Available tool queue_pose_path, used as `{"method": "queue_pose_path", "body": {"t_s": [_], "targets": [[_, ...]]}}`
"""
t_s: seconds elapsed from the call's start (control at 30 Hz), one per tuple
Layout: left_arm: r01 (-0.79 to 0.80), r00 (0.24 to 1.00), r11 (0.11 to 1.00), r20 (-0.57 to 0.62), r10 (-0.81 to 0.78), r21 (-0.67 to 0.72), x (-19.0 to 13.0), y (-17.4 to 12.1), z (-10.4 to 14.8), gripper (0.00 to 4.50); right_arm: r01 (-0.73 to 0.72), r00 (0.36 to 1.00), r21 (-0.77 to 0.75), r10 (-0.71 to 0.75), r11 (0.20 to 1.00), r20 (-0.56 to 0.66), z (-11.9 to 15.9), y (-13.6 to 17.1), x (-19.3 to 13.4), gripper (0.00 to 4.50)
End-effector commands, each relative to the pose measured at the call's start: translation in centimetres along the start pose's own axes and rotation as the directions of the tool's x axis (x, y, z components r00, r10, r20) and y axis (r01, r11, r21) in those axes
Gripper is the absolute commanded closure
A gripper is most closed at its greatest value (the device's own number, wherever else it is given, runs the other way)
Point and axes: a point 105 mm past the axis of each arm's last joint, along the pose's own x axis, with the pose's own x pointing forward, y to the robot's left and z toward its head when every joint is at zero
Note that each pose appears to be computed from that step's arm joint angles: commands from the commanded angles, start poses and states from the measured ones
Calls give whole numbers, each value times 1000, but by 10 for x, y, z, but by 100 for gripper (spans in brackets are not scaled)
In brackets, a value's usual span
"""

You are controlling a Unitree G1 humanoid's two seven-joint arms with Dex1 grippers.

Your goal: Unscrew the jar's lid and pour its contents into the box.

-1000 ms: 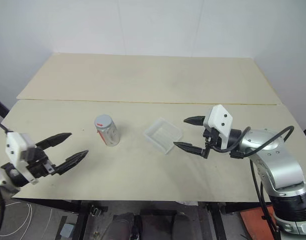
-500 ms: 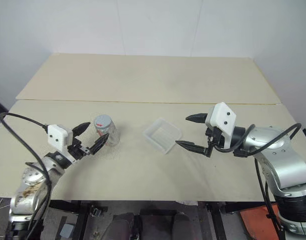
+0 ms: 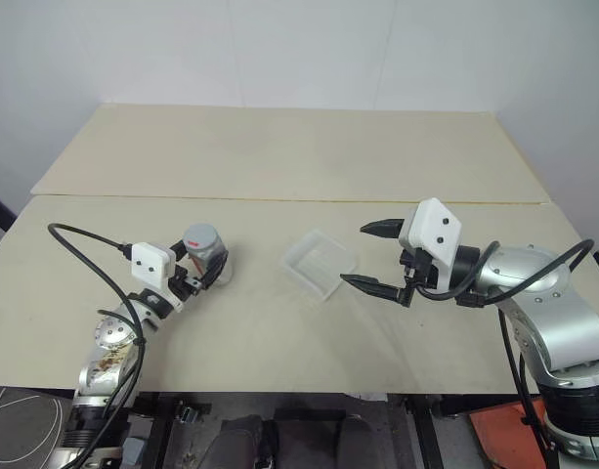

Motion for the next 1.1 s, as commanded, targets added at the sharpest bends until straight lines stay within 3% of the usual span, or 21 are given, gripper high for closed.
{"method": "queue_pose_path", "body": {"t_s": [0.03, 0.1, 0.23, 0.37, 0.53, 0.63, 0.83, 1.0, 1.1], "targets": [[16, 999, 1000, 47, -17, 14, 4, -4, 10, 212, 12, 999, -47, -11, 999, 30, 16, -3, -5, 0], [18, 999, 1000, 46, -18, 16, 5, -5, 10, 259, 12, 999, -50, -10, 999, 34, 17, -2, -4, 0], [31, 998, 999, 51, -32, 20, 7, -5, 14, 259, 12, 999, -55, -9, 998, 49, 20, -2, 0, 0], [178, 980, 984, 88, -177, -4, 7, -14, 42, 259, -15, 993, -41, 19, 999, 119, 32, 1, 10, 0], [485, 872, 873, 91, -480, -43, 2, -31, 80, 259, -108, 960, 12, 101, 994, 260, 59, 7, 31, 0], [637, 769, 771, 82, -634, -15, 1, -40, 97, 259, -162, 937, 51, 137, 986, 320, 76, 9, 48, 0], [744, 663, 669, 118, -739, 7, 18, -54, 115, 259, -208, 910, 97, 157, 973, 383, 100, 13, 72, 0], [822, 558, 567, 125, -821, 56, 26, -72, 121, 259, -169, 927, 113, 119, 979, 357, 99, 9, 89, 0], [830, 543, 554, 140, -828, 63, 31, -73, 125, 259, -145, 928, 128, 90, 981, 361, 101, 3, 92, 0]]}}
